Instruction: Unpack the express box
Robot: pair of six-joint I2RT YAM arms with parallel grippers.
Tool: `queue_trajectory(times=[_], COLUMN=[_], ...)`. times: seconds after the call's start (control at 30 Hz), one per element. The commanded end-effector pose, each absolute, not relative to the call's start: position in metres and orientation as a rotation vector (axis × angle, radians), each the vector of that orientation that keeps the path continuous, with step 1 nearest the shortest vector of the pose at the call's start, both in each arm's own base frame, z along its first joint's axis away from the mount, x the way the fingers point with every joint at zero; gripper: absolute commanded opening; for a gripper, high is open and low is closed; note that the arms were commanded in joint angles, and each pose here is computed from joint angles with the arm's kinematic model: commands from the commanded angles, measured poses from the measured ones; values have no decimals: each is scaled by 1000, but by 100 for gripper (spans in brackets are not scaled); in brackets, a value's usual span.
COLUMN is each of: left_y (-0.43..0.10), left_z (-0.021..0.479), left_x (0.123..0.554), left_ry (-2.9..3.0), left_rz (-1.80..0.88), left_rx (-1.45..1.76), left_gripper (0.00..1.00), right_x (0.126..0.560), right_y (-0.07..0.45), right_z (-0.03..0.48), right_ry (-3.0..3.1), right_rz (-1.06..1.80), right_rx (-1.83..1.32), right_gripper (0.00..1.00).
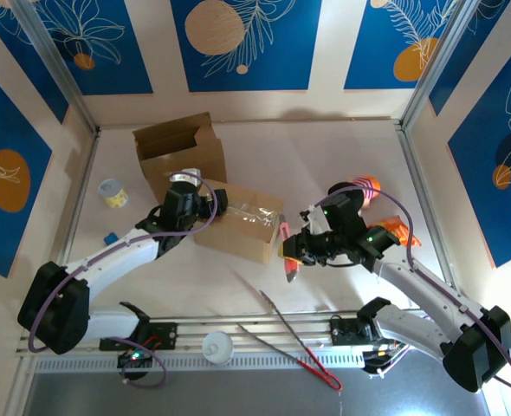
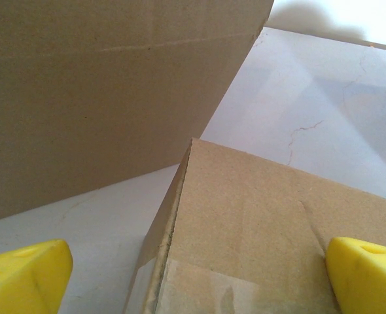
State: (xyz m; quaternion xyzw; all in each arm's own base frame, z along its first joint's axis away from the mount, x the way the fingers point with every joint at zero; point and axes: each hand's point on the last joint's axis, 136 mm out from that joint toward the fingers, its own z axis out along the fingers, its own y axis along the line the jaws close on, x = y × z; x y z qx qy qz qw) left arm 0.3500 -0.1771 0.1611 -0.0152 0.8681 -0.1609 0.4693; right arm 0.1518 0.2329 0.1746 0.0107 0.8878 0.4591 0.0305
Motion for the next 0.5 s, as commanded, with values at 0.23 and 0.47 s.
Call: queue_trajectory(times=[0.23,0.47], left_y=[-161,-161], left_z=[96,95], left_x=[325,325], left_ry=[2333,2333], left_rz=[-260,-260], left_rx=[-17,-19], left_gripper=[99,99], right_x=[120,120], right_y=[240,246], right_z=[163,164], right_ry=[2840,2822], right_rz=[1485,1501], right_rx=[49,34], right_gripper=[0,0])
